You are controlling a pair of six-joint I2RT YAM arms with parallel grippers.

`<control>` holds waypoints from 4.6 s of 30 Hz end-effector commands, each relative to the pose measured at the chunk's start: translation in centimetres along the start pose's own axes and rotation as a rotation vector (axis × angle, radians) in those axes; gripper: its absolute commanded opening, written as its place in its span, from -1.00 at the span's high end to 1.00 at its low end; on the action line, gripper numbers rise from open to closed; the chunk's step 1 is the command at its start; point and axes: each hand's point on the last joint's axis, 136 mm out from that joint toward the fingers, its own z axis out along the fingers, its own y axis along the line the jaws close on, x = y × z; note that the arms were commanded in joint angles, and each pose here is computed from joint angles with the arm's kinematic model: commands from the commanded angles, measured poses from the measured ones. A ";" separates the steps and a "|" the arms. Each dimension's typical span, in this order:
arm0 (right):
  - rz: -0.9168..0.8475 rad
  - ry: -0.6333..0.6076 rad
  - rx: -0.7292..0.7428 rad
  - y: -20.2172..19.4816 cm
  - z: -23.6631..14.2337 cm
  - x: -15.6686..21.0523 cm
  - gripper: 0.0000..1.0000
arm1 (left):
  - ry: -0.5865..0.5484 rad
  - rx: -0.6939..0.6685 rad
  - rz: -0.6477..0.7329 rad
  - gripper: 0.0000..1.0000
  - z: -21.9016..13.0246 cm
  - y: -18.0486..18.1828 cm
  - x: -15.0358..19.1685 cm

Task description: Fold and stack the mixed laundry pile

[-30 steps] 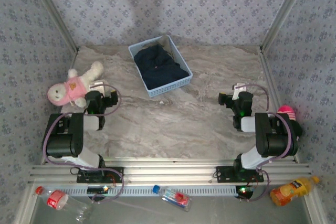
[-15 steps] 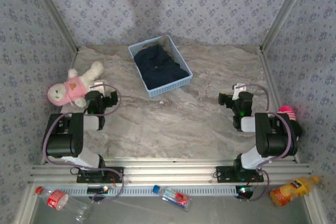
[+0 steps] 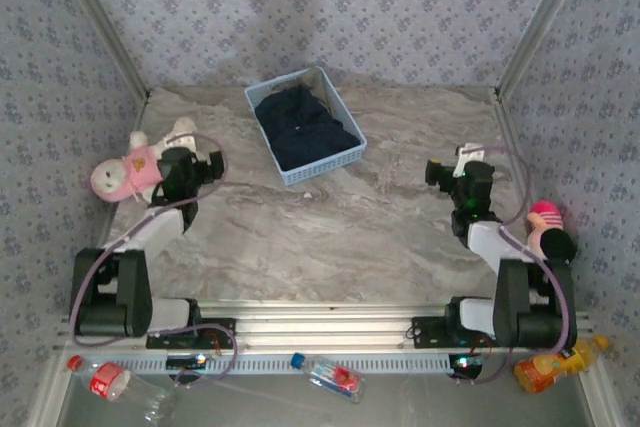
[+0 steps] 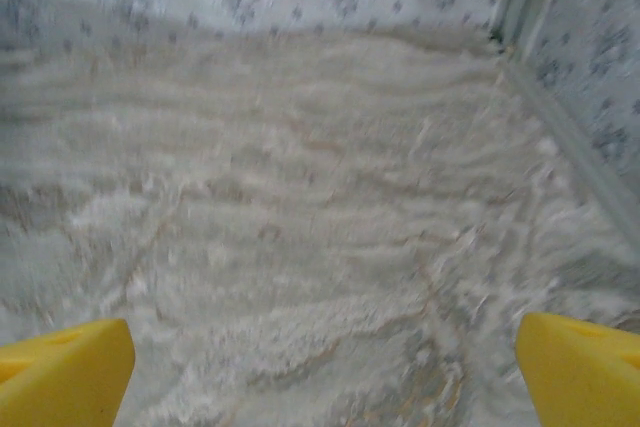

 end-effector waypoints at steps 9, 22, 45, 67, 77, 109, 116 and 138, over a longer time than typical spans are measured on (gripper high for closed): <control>0.431 0.258 -0.162 1.8 -5.2 -3.5 -0.99 | 0.343 0.025 -0.445 -1.00 -4.1 -1.1 0.5; 0.312 0.548 -0.291 17.3 -2.0 -1.6 -0.58 | 0.451 0.107 -0.508 -0.99 -7.0 -7.2 4.4; -0.346 0.684 -0.312 24.9 13.5 1.9 0.22 | 0.529 0.219 -0.378 -0.99 -8.9 -8.8 3.3; -0.329 0.777 0.004 4.6 6.5 1.1 0.95 | 0.588 0.366 -0.353 -0.99 -5.5 -15.0 2.3; -0.300 0.747 0.214 0.5 3.8 -1.4 -0.30 | 0.625 0.423 -0.327 -0.99 -4.5 -18.6 2.1; -0.032 0.859 0.232 2.8 6.0 6.4 0.35 | 0.622 0.351 -0.356 -1.00 -5.4 -17.1 3.2; 0.107 0.801 0.122 -0.2 4.3 4.0 0.21 | 0.641 0.394 -0.338 -0.99 -4.4 -19.6 2.4; 0.337 0.750 0.362 -9.0 6.1 1.5 1.00 | 0.633 0.380 -0.290 -1.00 -6.6 -19.2 2.7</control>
